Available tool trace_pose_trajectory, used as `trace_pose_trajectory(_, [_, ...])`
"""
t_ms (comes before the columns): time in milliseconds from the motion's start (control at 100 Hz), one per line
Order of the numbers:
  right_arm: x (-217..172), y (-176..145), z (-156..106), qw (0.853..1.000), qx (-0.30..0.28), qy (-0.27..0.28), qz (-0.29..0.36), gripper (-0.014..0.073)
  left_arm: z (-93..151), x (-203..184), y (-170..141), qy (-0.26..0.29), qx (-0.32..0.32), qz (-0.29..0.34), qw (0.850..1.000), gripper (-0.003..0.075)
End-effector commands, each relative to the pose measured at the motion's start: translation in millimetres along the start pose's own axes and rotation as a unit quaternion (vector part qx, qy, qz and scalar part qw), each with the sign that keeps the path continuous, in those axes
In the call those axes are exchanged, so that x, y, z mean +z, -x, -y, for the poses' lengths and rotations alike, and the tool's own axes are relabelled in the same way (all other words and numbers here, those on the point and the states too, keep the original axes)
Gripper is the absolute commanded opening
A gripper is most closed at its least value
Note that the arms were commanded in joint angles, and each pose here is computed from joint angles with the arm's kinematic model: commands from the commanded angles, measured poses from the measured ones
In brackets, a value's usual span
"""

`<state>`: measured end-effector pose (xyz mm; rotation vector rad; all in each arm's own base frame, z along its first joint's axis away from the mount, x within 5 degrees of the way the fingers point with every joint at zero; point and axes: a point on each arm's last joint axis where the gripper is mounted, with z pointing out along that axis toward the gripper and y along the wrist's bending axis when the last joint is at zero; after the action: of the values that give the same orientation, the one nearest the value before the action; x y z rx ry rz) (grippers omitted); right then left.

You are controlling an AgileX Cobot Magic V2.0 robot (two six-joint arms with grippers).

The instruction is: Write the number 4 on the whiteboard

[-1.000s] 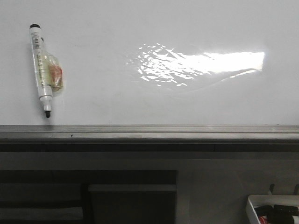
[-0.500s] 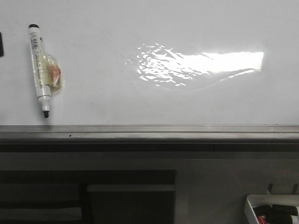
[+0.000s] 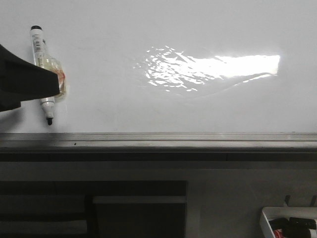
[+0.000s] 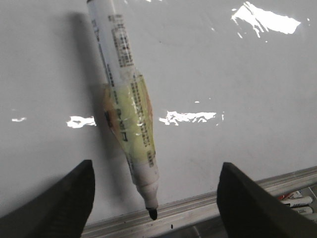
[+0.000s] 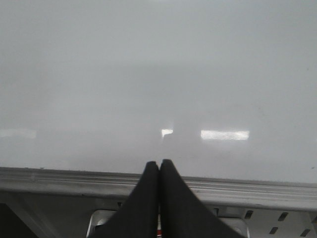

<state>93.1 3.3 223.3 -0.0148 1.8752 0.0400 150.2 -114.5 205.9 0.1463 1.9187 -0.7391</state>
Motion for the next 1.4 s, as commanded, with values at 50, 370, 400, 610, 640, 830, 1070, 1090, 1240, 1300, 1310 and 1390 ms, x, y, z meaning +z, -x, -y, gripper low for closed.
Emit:
trace_pose_trajectory(50, [-1, 19, 1, 0.999, 0.001, -0.005, 0.053, -0.0061, 8, 9, 12, -0.026, -0.018, 0.05, 0.998, 0.0483])
trace_pose_trajectory(370, [-1, 19, 1, 0.999, 0.002, -0.005, 0.053, -0.0061, 2, 23, 3, -0.014, -0.019, 0.045, 0.999, 0.0316])
trace_pose_trajectory(400, [-1, 19, 1, 0.999, 0.002, -0.005, 0.053, -0.0061, 1, 25, 1, -0.009, -0.02, 0.04, 0.999, 0.0278])
trace_pose_trajectory(610, [-1, 19, 1, 0.999, 0.002, -0.004, 0.053, -0.0061, -3, 35, -6, -0.007, -0.016, 0.045, 0.999, 0.0064])
trace_pose_trajectory(640, [-1, 19, 0, 0.999, 0.002, -0.003, 0.053, -0.0061, -3, 36, -6, -0.007, -0.016, 0.047, 0.999, 0.0036])
trace_pose_trajectory(830, [-3, 23, -12, 0.998, -0.011, 0.059, 0.034, -0.0061, -1, 37, -5, -0.019, -0.006, 0.059, 0.998, -0.002])
trace_pose_trajectory(1070, [-10, 49, -42, 0.98, -0.048, 0.188, -0.042, -0.0061, 21, 33, -12, -0.134, 0.184, 0.043, 0.973, -0.002])
trace_pose_trajectory(1090, [-10, 52, -45, 0.978, -0.047, 0.2, -0.046, -0.0061, 23, 33, -13, -0.144, 0.203, 0.043, 0.968, -0.002])
trace_pose_trajectory(1240, [-8, 79, -71, 0.957, -0.069, 0.274, -0.062, -0.0043, 33, 28, -11, -0.187, 0.327, 0.092, 0.922, -0.002])
trace_pose_trajectory(1300, [-9, 91, -84, 0.947, -0.084, 0.304, -0.067, 0.0033, 35, 27, -10, -0.192, 0.382, 0.112, 0.897, -0.002])
trace_pose_trajectory(1310, [-7, 91, -86, 0.945, -0.087, 0.307, -0.071, 0.0045, 36, 26, -9, -0.193, 0.388, 0.118, 0.893, -0.002])
trace_pose_trajectory(1390, [-5, 101, -103, 0.932, -0.103, 0.339, -0.083, 0.0218, 37, 25, -8, -0.19, 0.441, 0.135, 0.867, -0.002])
